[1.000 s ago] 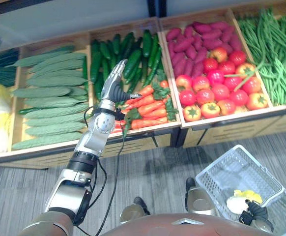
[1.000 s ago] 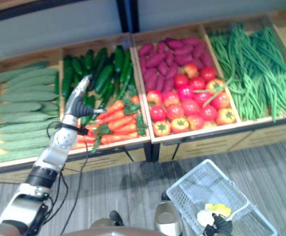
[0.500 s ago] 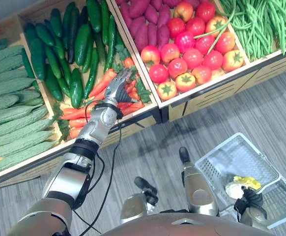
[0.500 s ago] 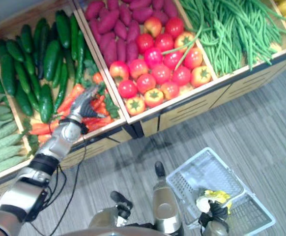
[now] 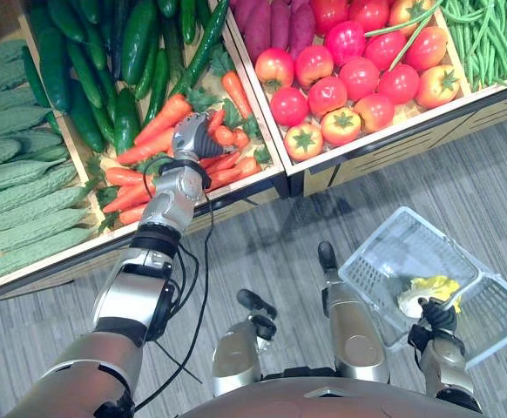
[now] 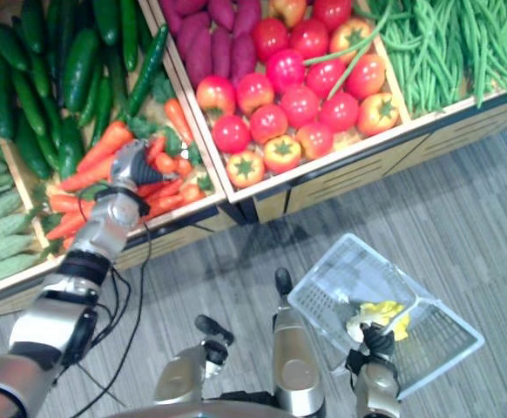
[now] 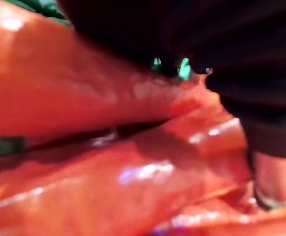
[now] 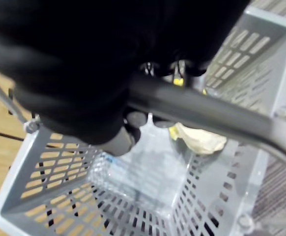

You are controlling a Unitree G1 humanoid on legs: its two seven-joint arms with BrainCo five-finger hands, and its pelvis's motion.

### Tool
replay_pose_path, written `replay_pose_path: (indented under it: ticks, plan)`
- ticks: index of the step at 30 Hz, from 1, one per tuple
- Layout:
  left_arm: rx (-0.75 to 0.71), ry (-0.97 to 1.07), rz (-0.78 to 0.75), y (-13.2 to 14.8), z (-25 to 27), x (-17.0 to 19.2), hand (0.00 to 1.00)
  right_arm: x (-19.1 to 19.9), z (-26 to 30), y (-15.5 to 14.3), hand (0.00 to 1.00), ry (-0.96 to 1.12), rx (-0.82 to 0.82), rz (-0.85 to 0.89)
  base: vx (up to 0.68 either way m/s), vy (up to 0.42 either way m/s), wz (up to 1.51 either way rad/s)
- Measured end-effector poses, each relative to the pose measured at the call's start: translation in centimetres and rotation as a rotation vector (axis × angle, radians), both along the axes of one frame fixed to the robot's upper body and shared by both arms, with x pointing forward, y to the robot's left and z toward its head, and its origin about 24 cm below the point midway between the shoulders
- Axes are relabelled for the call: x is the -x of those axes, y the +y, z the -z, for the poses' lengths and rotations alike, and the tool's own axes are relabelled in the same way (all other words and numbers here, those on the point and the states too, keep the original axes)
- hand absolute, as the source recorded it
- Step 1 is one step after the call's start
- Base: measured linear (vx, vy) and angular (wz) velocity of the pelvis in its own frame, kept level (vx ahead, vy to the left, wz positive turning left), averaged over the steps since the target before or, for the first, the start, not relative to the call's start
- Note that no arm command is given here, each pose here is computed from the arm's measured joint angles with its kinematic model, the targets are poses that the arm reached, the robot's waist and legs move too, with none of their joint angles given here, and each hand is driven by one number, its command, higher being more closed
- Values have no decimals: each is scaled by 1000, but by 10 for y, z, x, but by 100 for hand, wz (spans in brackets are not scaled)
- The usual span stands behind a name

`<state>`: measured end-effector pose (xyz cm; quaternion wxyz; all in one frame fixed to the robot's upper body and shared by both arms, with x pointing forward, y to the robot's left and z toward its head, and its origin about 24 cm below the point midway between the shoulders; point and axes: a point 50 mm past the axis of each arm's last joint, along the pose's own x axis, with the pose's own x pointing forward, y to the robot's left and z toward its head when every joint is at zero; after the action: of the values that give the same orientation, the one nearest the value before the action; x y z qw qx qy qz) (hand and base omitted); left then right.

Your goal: Pick vegetable in the basket

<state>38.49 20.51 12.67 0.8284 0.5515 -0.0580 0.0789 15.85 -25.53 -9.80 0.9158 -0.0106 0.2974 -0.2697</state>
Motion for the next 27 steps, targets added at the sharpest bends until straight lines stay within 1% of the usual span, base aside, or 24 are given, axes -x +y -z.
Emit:
replay_pose_path:
  ticks: [4, 7, 9, 10, 11, 13, 15, 19, 22, 24, 27]
  plan:
    - [-24, 0, -24, 8, -2, 1, 100, -2, 0, 4, 100, -1, -1, -22, 2, -13, 4]
    - [-68, -77, -8, 5, -16, 6, 100, -2, 1, 6, 100, 3, -4, -28, -9, -39, 19]
    - [-116, -174, 22, 1, -32, 13, 100, 2, 4, 7, 100, 18, -8, -30, -21, -31, 19]
    - [-118, -187, 24, 1, -34, 13, 100, 2, 4, 6, 100, 22, -7, -30, -34, -19, 22]
    - [-128, -264, 36, -3, -48, 17, 100, 8, 7, 6, 100, 42, -8, -29, -33, -9, 20]
    - [-141, -334, 46, -4, -59, 22, 100, 13, 10, 6, 100, 59, -11, -22, -66, -1, 15]
    - [-153, -381, 46, -3, -64, 27, 100, 21, 15, 1, 100, 91, -20, 6, -56, 17, 11]
    - [-156, -362, 34, 2, -53, 30, 100, 35, 23, -2, 100, 146, -39, 50, -30, 31, 1]
    - [-159, -355, 43, 0, -51, 30, 100, 44, 27, -2, 100, 174, -62, 77, 0, 17, 4]
    - [-168, -360, 74, -8, -51, 31, 100, 52, 30, 0, 100, 186, -76, 99, -38, 31, 1]
    - [-155, -376, 166, -28, -43, 44, 100, 54, 28, 3, 100, 172, -86, 109, -35, 34, -9]
